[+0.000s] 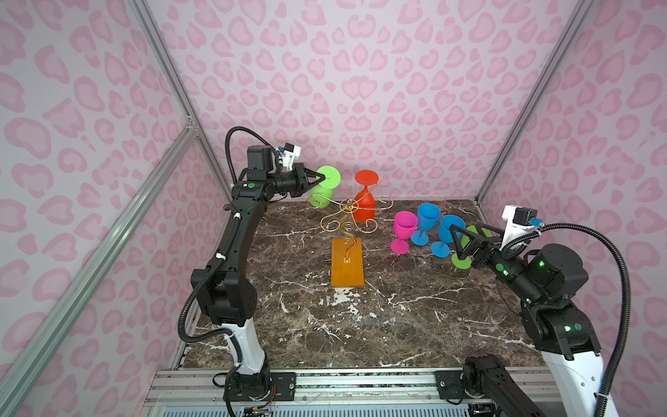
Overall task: Take the wine glass off the wine glass rack
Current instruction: 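Raise the green glass with the left gripper while the right gripper reaches toward it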
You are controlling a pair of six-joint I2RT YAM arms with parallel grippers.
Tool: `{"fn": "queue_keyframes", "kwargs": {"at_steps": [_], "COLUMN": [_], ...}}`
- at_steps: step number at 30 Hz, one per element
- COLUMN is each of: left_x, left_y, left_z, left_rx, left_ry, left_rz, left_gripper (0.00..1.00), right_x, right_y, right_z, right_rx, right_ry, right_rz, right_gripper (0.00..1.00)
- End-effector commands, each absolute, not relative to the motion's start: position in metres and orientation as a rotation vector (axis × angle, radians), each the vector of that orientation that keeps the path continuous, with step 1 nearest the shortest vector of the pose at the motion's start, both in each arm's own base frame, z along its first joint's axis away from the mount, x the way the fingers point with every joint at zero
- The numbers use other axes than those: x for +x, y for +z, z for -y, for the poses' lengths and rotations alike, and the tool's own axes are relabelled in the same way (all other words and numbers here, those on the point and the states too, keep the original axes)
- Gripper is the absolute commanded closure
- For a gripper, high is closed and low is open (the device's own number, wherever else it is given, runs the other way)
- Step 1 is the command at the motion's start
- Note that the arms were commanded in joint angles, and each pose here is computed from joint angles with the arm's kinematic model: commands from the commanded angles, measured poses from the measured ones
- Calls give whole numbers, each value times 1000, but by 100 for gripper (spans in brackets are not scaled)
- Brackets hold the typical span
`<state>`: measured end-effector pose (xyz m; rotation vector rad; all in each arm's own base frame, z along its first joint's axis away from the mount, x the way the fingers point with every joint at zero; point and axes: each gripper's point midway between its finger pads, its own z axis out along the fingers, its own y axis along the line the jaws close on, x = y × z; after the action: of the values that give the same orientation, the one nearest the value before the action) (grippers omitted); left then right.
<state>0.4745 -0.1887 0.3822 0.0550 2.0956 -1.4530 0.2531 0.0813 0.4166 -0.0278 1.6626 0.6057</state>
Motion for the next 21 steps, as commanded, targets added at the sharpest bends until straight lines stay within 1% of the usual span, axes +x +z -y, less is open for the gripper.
{"fn": "queue_keyframes", "kwargs": {"at_steps": [1,9,14,17,21], "left_x": [473,486,497,498,488], "left_y": [391,400,410,426,470], "left_z": [184,163,137,119,98], "left_rx": [71,-12,-76,-106,-91], "left_ry": [-1419,-1358,-1341,-1342,-1353], "left_rz": [-2064,-2021,-1970,-1918,-1796], "left_gripper": [97,97,97,97,97], "right_x": [254,253,253,256,262], "right_y": [414,415,416,416,419], "right_z": [-80,-79,-79,-79,-82], "right_rx": [-25,-28,-34,-37,-49], "right_ry": [593,588,578,575,587], "right_rz": [-1667,-1664,-1664,-1666,-1658], "right_gripper": [5,5,5,5,5]}}
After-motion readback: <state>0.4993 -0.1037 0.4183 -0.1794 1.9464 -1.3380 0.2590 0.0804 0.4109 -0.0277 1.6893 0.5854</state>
